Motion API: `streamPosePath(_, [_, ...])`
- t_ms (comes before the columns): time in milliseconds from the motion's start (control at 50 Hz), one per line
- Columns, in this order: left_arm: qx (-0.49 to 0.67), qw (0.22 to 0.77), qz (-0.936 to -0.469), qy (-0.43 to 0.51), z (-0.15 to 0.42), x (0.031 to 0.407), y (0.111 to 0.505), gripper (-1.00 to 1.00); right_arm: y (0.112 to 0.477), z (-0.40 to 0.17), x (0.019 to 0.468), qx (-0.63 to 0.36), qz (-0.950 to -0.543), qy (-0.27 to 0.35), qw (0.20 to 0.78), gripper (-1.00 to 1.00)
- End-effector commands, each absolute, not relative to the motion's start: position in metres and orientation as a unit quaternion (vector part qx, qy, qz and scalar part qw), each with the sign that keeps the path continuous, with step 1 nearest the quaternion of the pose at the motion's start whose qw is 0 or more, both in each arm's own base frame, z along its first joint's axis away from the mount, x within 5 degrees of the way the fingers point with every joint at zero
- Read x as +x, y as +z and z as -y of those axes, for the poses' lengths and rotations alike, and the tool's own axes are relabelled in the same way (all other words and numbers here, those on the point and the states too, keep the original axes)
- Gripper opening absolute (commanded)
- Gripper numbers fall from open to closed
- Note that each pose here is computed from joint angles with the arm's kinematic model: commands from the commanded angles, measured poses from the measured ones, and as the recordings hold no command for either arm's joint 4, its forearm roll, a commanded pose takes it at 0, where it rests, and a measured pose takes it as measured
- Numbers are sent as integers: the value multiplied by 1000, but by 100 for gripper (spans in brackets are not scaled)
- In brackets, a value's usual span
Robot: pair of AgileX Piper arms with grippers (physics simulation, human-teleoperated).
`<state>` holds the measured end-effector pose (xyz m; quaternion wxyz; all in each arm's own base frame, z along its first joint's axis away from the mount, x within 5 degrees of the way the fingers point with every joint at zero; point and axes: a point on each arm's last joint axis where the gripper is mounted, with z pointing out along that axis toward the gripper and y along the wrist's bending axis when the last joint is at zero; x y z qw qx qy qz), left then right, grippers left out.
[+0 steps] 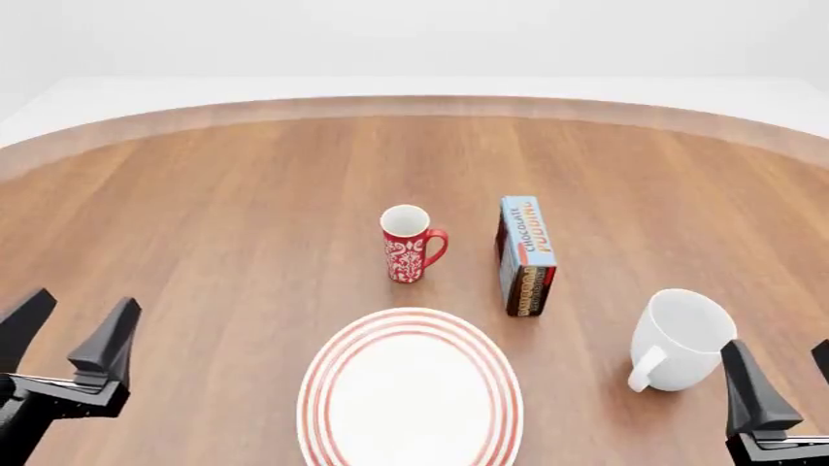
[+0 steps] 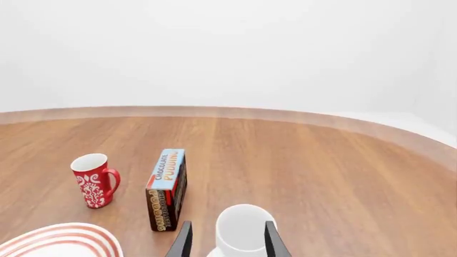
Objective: Pick up the white mug and put it on the plate, and put the chocolate pudding to the right of the plate.
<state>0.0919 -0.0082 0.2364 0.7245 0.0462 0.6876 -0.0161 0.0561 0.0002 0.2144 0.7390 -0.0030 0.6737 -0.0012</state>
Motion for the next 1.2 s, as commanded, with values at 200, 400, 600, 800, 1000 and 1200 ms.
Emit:
streamPosePath(200, [82, 724, -684, -31, 19, 118, 252, 100, 214, 0, 56, -3, -674, -2, 739, 100])
streamPosePath(400, [97, 725, -681, -37, 25, 129, 259, 100, 214, 0, 56, -4, -673, -1, 739, 100])
streamPosePath(600, [109, 721, -683, -45, 32, 142, 259, 100, 214, 0, 56, -3, -674, -1, 739, 100])
streamPosePath(800, [118, 718, -684, -52, 38, 151, 260, 100, 215, 0, 56, -3, -674, -1, 739, 100])
streamPosePath(1000, [134, 714, -684, -61, 47, 165, 263, 100, 215, 0, 56, -3, -674, -1, 739, 100])
streamPosePath(1200, [148, 708, -687, -72, 58, 179, 262, 100, 215, 0, 56, -3, -674, 0, 739, 100])
